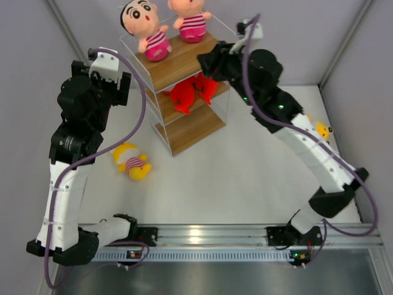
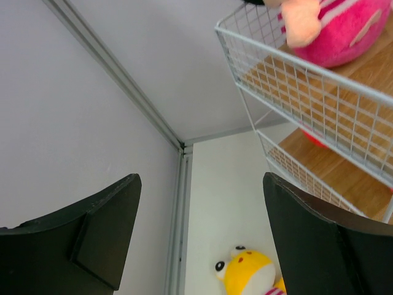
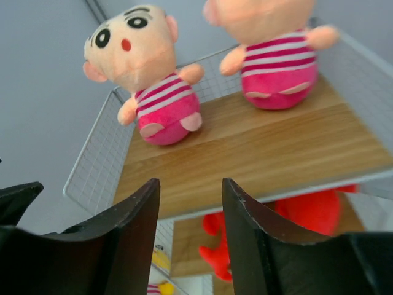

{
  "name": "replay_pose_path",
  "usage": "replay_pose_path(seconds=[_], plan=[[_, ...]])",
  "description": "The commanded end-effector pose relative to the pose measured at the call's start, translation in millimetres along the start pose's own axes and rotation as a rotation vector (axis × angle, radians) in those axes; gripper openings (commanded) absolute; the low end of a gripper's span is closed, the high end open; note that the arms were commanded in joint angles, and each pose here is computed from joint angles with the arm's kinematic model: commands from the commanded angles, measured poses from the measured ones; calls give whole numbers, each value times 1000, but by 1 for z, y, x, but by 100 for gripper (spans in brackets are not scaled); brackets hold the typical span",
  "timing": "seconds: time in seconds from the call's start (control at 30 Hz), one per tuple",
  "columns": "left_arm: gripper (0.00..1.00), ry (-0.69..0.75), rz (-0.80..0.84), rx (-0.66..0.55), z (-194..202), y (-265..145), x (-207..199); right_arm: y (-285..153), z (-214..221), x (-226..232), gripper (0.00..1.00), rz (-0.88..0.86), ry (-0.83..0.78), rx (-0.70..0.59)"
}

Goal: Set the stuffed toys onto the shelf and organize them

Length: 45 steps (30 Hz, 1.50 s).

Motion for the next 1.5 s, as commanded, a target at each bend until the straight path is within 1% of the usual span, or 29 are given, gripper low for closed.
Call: replay_pose_path(seconds=[0.0,0.03,0.07,0.1,0.13,0.17,0.2,0.27,0.3,0.33,0.37,0.4,0.47,0.5,0.53,0.63,0.67,0.73,0.77,0.8,0.87,0.97,1.1,1.2,1.3,1.33,1.4,1.43,1.47], plan=[[87,-9,-39,39,15,-23,11,-89,-77,-54,47,198,-110,-106],[87,-6,-38,42,18,-29,12,-101,-69,-75,49,260,-115,-61],[87,11,-29,79,31,-29,8,-110,-63,-88,53,268,-100,-29],[87,25,-31,97,38,-31,8,-124,-47,-108,54,296,-33,8],[87,29,-48,103,41,-37,12,-138,-50,-157,55,414,-7,-5],[87,42,-44,134,52,-38,10,-147,-43,-175,57,430,26,12],[88,48,-47,145,56,-40,11,-169,-29,-226,61,568,78,14],[88,50,-49,160,64,-46,14,-187,-12,-268,69,655,140,27],[88,52,-43,173,68,-49,14,-197,14,-301,72,735,197,66],[88,50,-41,173,69,-53,15,-218,17,-340,74,846,242,41],[88,50,-33,183,74,-54,14,-225,47,-369,76,915,327,85],[88,52,-27,189,76,-55,14,-241,55,-395,77,970,386,82],[88,52,-19,204,81,-59,14,-252,78,-421,80,1004,495,115],[88,53,-18,209,83,-60,14,-257,97,-440,80,1035,572,124],[88,53,-15,219,86,-61,14,-271,98,-457,81,1078,612,89],[88,55,-10,246,94,-61,13,-293,106,-491,81,1179,688,14],[88,56,-9,254,96,-61,13,-299,111,-504,81,1237,697,5],[88,59,-5,264,99,-59,12,-304,111,-516,82,1286,706,-1],[88,59,-3,273,101,-59,12,-305,122,-527,82,1324,735,13],[88,64,-1,278,102,-57,11,-304,123,-533,82,1332,749,14],[88,67,-6,285,103,-57,13,-300,140,-545,80,1338,796,50],[88,68,-16,296,105,-55,16,-291,159,-552,76,1301,851,87],[88,62,-15,308,107,-54,17,-287,168,-556,75,1285,847,97],[88,54,-18,307,106,-54,19,-279,175,-562,75,1261,860,146],[88,43,-23,306,106,-54,21,-272,183,-569,66,1242,871,183],[88,40,-25,304,105,-54,22,-271,184,-570,53,1233,874,186],[88,31,-20,302,105,-55,22,-269,186,-571,33,1218,867,197],[88,31,-21,309,107,-55,22,-266,184,-568,16,1187,868,200],[88,30,-21,303,106,-56,23,-265,182,-563,7,1169,856,203]])
Point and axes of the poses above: each gripper's point midway between its finger pads, its own y axis out along the fingers, its own x axis along the line the jaws close on, z = x × y, the point moved 2 cm from there along -y, back along the fingers
